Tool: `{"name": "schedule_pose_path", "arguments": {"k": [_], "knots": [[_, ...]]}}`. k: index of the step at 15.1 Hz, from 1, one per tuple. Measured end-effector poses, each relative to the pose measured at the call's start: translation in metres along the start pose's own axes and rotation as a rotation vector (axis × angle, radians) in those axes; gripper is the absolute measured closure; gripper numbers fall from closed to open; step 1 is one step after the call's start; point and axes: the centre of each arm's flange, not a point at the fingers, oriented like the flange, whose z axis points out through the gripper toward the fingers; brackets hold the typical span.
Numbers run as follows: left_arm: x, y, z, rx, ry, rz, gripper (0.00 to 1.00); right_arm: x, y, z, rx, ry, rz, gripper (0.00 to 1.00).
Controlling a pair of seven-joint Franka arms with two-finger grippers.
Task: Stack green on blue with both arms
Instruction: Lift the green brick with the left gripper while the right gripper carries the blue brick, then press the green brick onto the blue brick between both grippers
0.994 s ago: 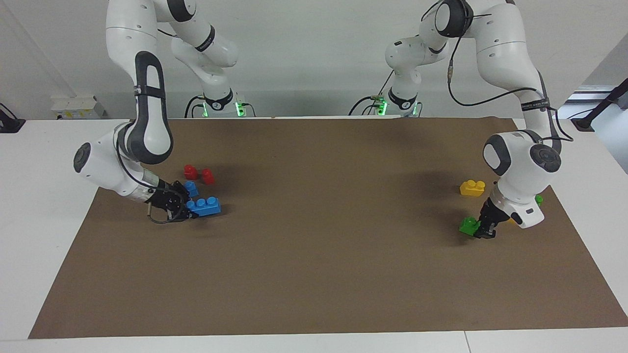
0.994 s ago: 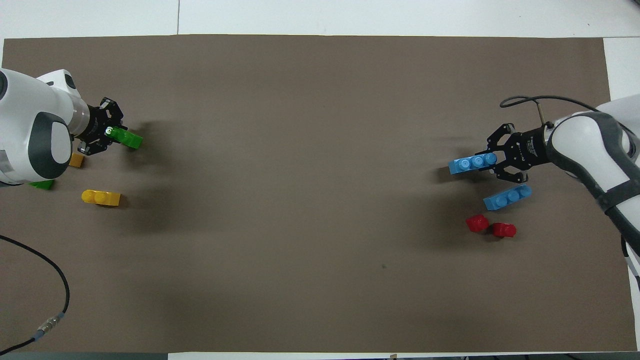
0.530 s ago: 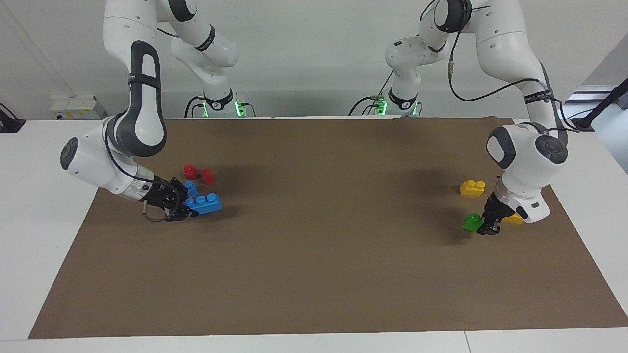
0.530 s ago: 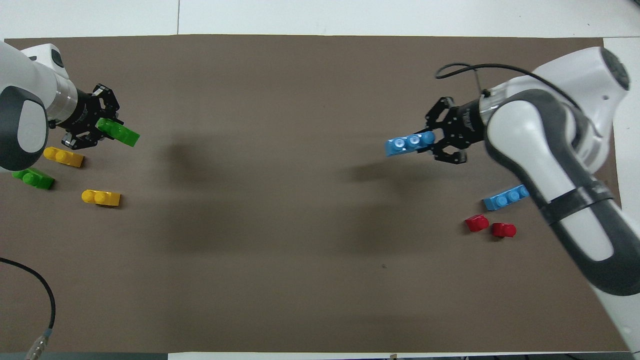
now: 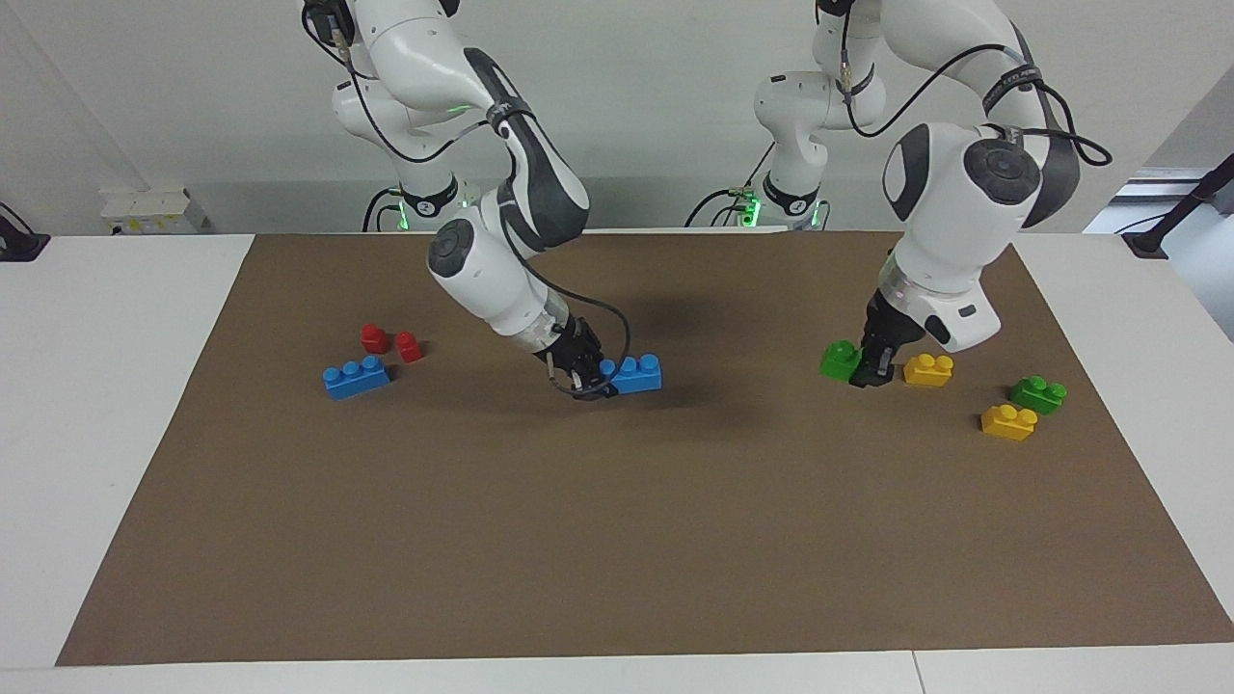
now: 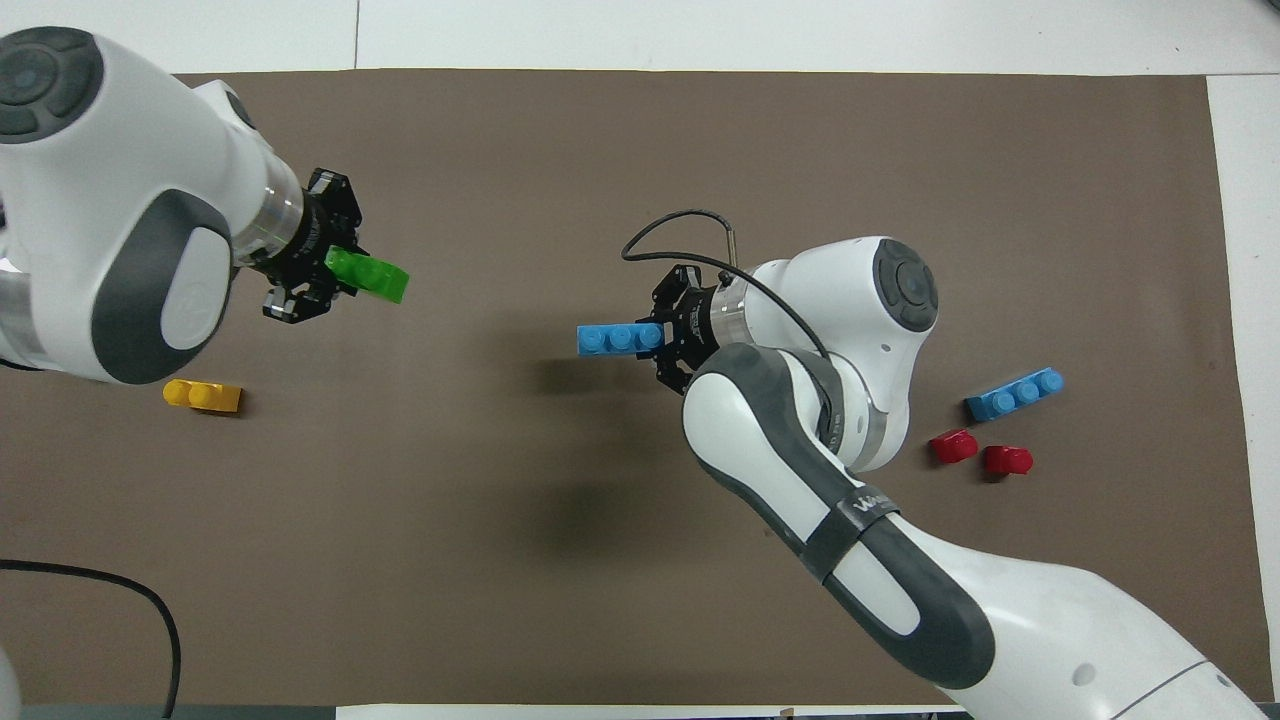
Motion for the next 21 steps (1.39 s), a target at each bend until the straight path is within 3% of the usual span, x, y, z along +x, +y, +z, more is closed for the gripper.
{"name": "schedule_pose_path", "arguments": {"k": [8, 21], "knots": [[-0.122, -0.01, 0.053, -0.129, -0.005, -0.176, 0.66, 0.007, 0.023, 0.059, -0.002, 0.033, 0.091, 0.66], [-0.201, -0.03, 0.139, -0.152, 0.114, -0.239, 0.66, 0.016, 0.034, 0.066, 0.042, 0.059, 0.1, 0.66]]}}
